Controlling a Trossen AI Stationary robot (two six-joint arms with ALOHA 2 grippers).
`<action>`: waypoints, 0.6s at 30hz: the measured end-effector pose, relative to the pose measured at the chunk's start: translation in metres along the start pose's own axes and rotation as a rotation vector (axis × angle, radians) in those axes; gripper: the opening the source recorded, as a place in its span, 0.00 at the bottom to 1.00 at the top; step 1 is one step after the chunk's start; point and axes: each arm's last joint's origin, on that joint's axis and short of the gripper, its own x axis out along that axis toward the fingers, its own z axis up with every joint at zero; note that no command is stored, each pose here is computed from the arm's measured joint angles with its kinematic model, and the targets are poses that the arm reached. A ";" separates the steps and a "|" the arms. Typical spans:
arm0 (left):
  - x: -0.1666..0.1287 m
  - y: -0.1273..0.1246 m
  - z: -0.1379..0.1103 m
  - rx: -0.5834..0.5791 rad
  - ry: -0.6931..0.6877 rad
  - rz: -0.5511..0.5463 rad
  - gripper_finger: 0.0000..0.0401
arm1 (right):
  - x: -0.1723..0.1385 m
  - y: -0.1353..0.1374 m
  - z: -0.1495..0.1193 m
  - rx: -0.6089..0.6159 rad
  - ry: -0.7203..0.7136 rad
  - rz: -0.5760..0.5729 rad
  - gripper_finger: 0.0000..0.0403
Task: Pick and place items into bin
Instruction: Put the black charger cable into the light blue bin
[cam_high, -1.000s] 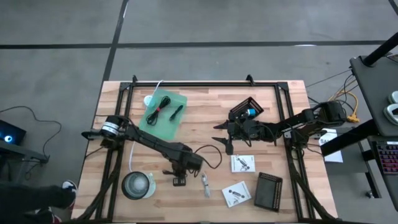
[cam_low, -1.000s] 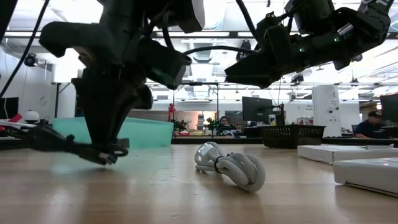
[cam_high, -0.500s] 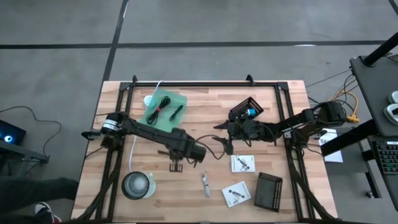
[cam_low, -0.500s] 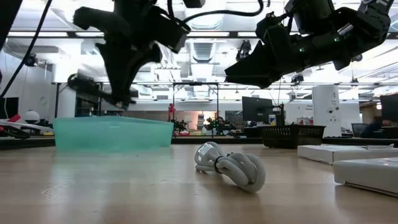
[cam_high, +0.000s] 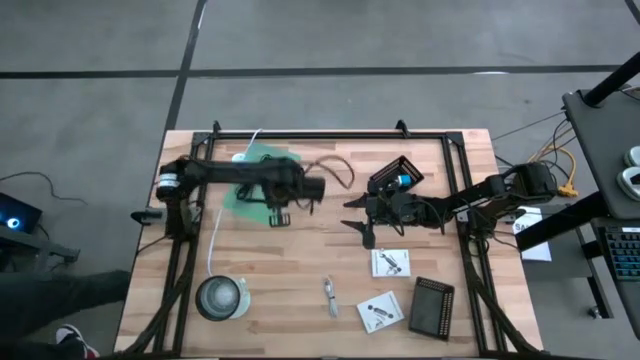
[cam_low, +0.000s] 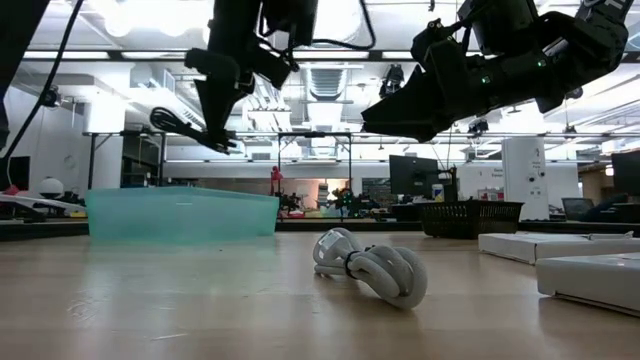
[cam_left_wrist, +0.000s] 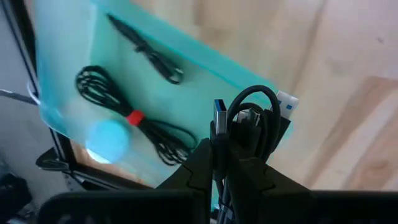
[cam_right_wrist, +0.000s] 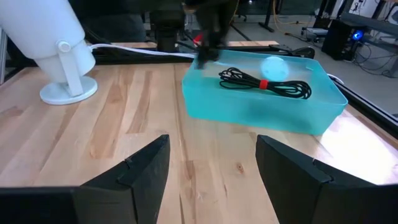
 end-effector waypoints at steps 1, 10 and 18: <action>0.001 0.009 -0.001 -0.018 -0.004 -0.003 0.04 | 0.000 0.000 0.000 0.000 0.000 0.000 0.56; 0.019 0.090 0.000 -0.294 -0.075 -0.035 0.04 | 0.000 0.000 -0.001 0.001 0.014 -0.001 0.56; 0.045 0.130 -0.002 -0.631 -0.006 -0.064 0.04 | 0.000 0.000 -0.003 0.020 0.027 -0.002 0.56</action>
